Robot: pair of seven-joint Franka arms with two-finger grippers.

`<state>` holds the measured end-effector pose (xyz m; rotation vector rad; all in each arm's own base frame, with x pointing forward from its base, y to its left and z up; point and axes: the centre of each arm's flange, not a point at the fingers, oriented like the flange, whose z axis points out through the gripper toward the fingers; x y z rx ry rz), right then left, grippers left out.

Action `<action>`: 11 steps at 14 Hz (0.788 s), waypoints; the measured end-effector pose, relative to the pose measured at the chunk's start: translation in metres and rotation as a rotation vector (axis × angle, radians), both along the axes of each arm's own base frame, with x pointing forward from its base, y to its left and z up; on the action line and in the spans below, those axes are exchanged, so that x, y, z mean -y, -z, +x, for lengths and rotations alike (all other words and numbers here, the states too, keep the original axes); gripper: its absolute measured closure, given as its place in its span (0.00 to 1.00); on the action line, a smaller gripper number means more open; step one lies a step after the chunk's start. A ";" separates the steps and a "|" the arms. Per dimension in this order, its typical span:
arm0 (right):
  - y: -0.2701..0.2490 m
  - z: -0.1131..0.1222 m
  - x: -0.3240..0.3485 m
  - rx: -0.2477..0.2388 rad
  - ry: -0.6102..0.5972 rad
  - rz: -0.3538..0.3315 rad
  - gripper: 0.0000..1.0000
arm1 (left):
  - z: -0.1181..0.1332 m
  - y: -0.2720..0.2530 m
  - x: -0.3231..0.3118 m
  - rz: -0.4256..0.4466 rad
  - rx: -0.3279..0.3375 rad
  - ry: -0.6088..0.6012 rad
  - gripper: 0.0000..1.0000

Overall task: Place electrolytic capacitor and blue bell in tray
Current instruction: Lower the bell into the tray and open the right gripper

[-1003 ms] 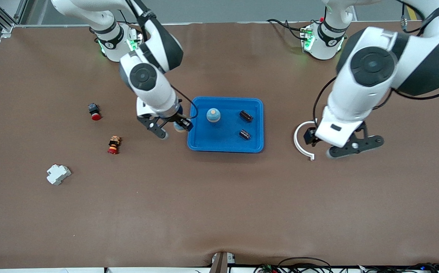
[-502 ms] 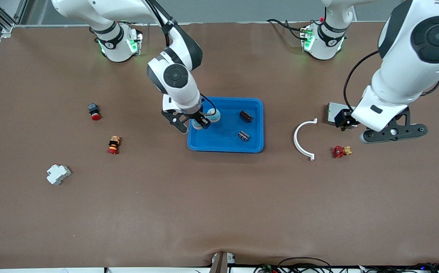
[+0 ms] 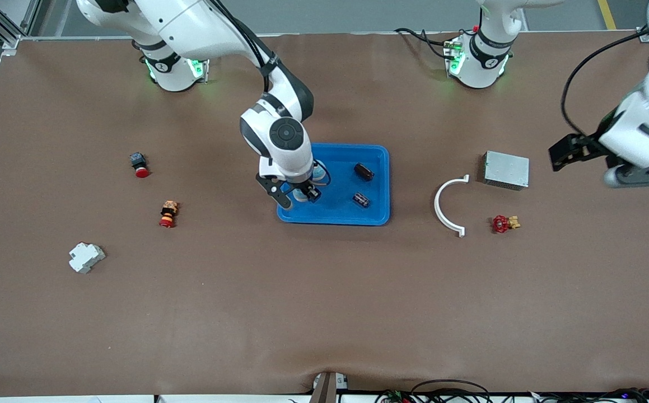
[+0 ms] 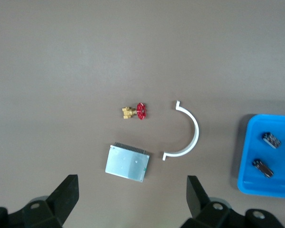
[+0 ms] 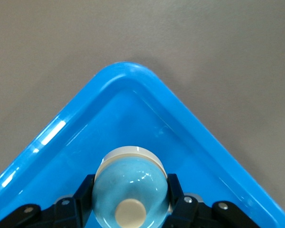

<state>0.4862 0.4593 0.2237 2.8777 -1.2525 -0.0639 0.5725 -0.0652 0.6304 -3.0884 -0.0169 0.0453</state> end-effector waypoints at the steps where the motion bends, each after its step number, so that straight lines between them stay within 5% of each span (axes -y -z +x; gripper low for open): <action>1: 0.004 0.002 -0.003 0.008 0.003 -0.004 0.35 | -0.007 -0.005 -0.011 -0.017 -0.002 -0.006 0.00; 11: 0.030 -0.005 -0.019 0.023 0.012 0.003 0.35 | -0.037 -0.025 -0.020 -0.057 0.014 0.011 0.00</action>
